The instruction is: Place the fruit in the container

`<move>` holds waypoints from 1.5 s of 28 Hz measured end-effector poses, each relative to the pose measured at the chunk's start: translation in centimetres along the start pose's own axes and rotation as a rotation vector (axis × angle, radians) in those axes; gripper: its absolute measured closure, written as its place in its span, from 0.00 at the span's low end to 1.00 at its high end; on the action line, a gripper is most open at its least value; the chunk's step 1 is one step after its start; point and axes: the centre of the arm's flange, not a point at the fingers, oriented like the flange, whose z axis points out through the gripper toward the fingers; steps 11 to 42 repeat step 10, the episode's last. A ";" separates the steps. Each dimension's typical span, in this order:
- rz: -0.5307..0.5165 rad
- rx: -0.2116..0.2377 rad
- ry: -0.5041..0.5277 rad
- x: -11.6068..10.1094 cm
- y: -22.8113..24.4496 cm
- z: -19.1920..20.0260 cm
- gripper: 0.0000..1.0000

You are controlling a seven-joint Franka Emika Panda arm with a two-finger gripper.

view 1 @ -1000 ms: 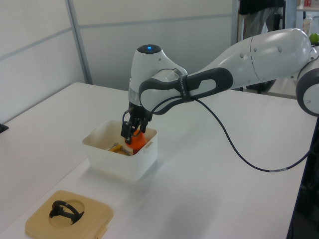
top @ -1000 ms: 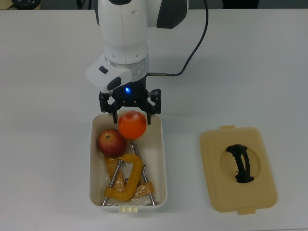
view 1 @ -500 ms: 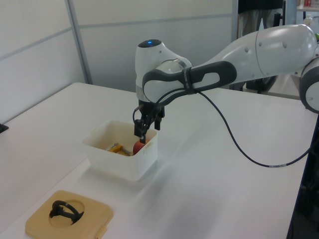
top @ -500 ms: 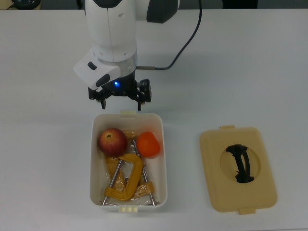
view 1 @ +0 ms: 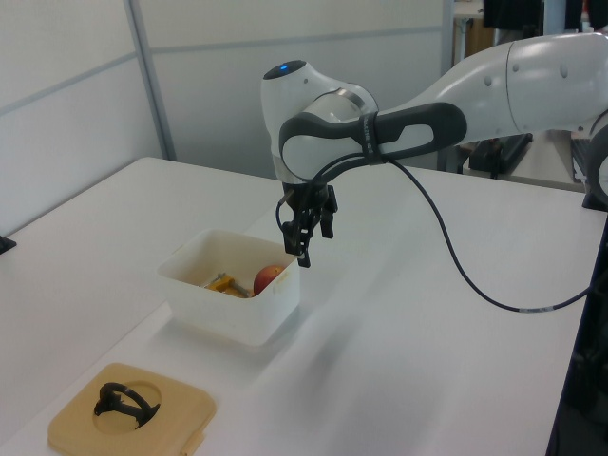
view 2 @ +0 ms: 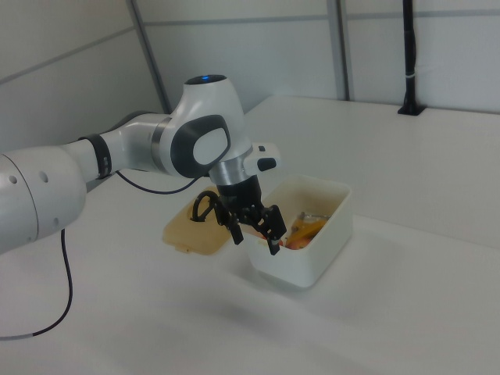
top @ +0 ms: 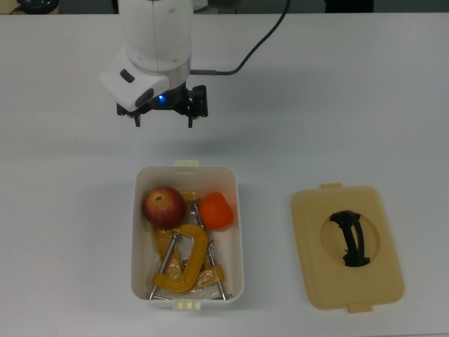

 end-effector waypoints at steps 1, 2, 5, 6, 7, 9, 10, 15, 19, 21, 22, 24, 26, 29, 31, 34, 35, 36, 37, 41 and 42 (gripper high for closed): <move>0.002 0.000 0.002 0.0 0.2 -0.2 0.00; 0.005 0.000 0.006 -0.1 0.4 -0.4 0.00; 0.010 0.000 0.010 -0.2 0.7 -0.7 0.00; 0.010 0.000 0.011 -0.2 0.7 -0.7 0.00; 0.010 0.000 0.012 -0.2 0.7 -0.8 0.00; 0.010 0.000 0.011 -0.2 0.7 -0.8 0.00; 0.010 0.000 0.011 -0.2 0.7 -0.7 0.00; 0.010 0.000 0.011 -0.2 0.7 -0.7 0.00; 0.010 0.000 0.011 -0.2 0.7 -0.7 0.00; 0.010 0.000 0.011 -0.2 0.7 -0.7 0.00; 0.010 0.000 0.011 -0.2 0.7 -0.7 0.00; 0.010 0.000 0.011 -0.2 0.7 -0.7 0.00; 0.010 0.000 0.011 -0.2 0.7 -0.7 0.00; 0.010 0.000 0.011 -0.2 0.7 -0.7 0.00; 0.010 0.000 0.011 -0.2 0.7 -0.7 0.00; 0.010 0.000 0.011 -0.2 0.7 -0.7 0.00; 0.010 0.000 0.011 -0.2 0.7 -0.7 0.00; 0.010 0.000 0.011 -0.2 0.7 -0.7 0.00; 0.010 0.000 0.011 -0.2 0.7 -0.7 0.00; 0.010 0.000 0.011 -0.2 0.7 -0.7 0.00; 0.010 0.000 0.011 -0.2 0.7 -0.7 0.00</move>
